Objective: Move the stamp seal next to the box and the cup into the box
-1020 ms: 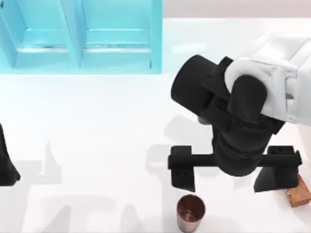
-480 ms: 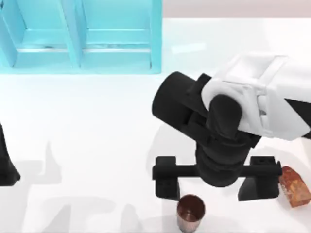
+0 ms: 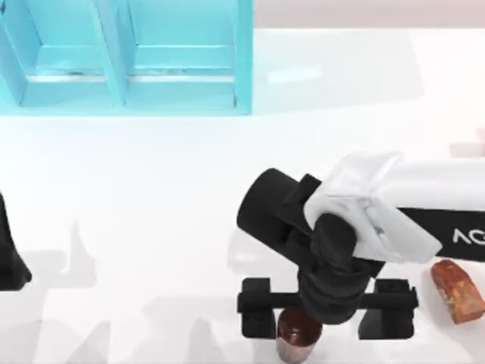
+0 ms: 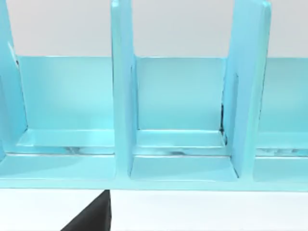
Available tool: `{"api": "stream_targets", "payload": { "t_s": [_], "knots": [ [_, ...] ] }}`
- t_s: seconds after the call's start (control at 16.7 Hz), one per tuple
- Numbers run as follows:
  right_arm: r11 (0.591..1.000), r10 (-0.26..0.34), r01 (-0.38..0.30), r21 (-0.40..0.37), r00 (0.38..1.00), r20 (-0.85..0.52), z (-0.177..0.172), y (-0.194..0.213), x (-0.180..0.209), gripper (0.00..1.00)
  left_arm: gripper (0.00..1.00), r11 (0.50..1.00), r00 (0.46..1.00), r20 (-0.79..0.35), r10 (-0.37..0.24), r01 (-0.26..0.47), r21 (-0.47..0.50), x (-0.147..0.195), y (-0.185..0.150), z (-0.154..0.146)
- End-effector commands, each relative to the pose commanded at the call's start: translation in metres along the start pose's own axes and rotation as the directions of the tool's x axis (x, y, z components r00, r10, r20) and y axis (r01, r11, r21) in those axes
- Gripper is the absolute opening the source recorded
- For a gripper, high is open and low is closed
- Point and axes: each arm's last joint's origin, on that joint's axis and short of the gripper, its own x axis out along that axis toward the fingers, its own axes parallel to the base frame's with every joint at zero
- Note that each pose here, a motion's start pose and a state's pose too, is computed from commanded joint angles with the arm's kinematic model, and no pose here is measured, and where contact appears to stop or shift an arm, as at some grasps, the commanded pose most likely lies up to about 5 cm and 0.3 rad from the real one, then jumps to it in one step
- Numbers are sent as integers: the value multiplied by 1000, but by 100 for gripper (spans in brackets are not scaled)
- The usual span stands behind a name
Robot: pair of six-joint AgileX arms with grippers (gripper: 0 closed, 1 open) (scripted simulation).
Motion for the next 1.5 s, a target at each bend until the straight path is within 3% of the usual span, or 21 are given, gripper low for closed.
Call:
{"api": "stream_targets", "payload": {
  "t_s": [0.18, 0.96, 1.5],
  "knots": [
    [1000, 0, 0, 0, 1000, 0, 0, 0, 0, 100, 100, 1000, 1000, 0, 0, 0, 0, 0, 0, 0],
    [1000, 0, 0, 0, 1000, 0, 0, 0, 0, 2, 100, 1000, 1000, 0, 0, 0, 0, 0, 0, 0],
    [1000, 1, -1, 3, 1000, 0, 0, 0, 0, 0, 100, 1000, 1000, 0, 0, 0, 0, 0, 0, 0]
  ]
}}
